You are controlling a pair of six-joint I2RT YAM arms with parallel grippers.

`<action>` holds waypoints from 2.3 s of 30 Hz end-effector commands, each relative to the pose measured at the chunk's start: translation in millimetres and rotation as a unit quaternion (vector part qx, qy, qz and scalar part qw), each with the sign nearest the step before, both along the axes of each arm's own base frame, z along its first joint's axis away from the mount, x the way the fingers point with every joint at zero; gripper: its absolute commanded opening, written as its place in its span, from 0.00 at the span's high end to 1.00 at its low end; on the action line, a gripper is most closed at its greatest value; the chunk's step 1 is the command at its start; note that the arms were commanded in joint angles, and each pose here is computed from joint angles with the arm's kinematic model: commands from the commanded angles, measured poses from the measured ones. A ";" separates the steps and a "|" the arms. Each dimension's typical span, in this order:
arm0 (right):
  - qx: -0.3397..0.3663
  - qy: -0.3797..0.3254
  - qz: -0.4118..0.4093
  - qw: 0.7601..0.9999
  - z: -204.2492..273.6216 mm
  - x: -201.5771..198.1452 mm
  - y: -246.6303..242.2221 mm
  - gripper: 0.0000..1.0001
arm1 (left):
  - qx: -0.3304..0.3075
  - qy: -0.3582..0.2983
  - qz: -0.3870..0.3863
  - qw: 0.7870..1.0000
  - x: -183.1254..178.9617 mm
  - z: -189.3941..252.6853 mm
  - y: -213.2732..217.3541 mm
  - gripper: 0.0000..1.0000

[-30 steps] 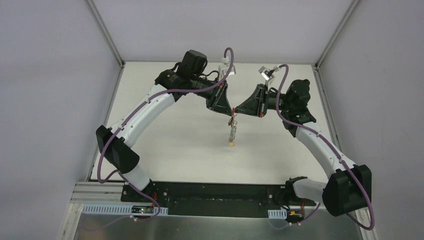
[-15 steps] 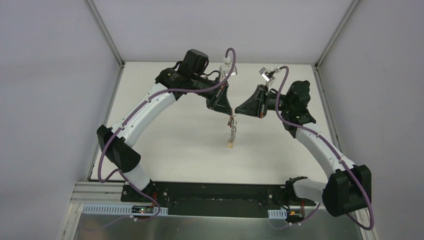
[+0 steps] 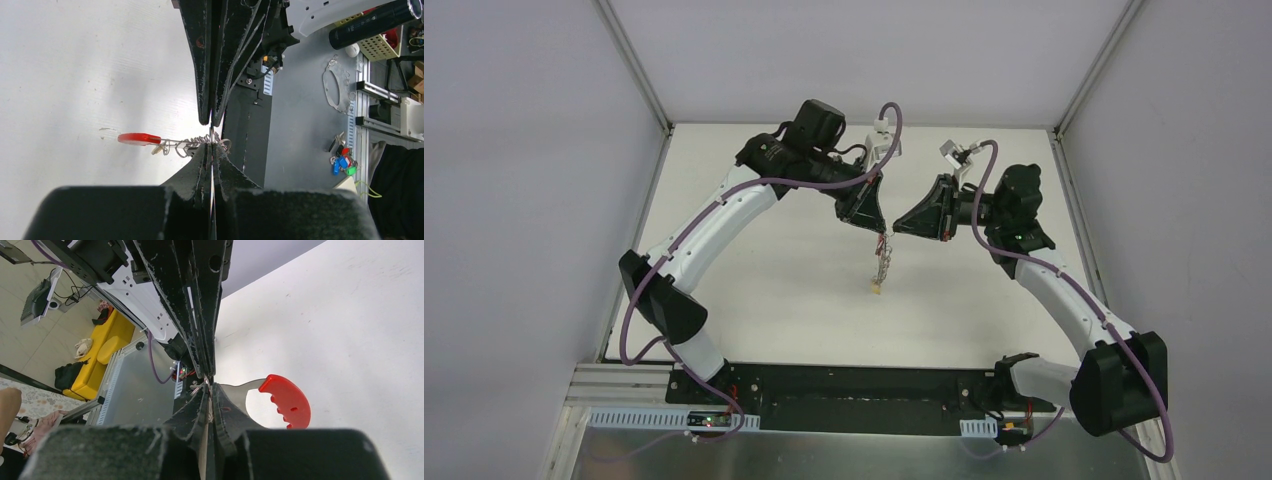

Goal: Put the keys on the keyring

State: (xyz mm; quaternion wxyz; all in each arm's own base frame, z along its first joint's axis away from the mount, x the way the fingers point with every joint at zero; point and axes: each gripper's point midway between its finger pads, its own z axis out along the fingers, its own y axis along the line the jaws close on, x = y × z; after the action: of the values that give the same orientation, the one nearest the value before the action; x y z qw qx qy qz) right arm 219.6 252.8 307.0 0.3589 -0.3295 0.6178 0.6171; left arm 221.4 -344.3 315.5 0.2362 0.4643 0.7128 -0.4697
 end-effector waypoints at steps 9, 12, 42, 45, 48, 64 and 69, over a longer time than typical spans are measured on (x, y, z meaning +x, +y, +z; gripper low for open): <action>-0.005 -0.040 0.023 0.999 6.1 -14.6 0.0 0.67 | 0.011 -0.009 -0.035 0.999 -17.8 2.7 -1.2 1.00; -0.008 -0.042 0.027 0.999 5.8 -16.6 0.8 0.60 | 0.013 -0.006 -0.039 0.999 -19.3 1.4 -2.6 1.00; -0.019 -0.034 0.045 0.998 -1.3 -20.9 13.7 0.91 | 0.019 0.006 -0.043 0.999 -20.0 -6.1 -6.1 1.00; -0.019 -0.035 0.046 0.998 -1.2 -20.6 13.9 0.99 | 0.019 0.005 -0.044 0.999 -20.4 -6.7 -6.0 1.00; -0.018 -0.037 0.044 0.998 0.7 -20.1 13.8 1.00 | 0.020 0.003 -0.045 0.999 -20.2 -7.0 -5.7 1.00; 0.017 -0.036 0.015 0.999 28.7 -9.5 6.0 1.00 | -0.048 0.014 0.002 0.999 -9.9 9.0 1.1 0.63; 0.030 -0.027 0.010 0.999 31.4 -7.4 3.8 1.00 | -0.063 0.020 0.006 0.998 -8.8 13.1 -2.2 0.61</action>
State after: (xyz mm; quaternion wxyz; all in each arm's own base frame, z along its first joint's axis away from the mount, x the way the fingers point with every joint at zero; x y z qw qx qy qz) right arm 211.4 259.1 308.7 0.3407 -0.3267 0.6217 0.6250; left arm 216.9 -343.3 297.1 0.2209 0.4363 0.7211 -0.4907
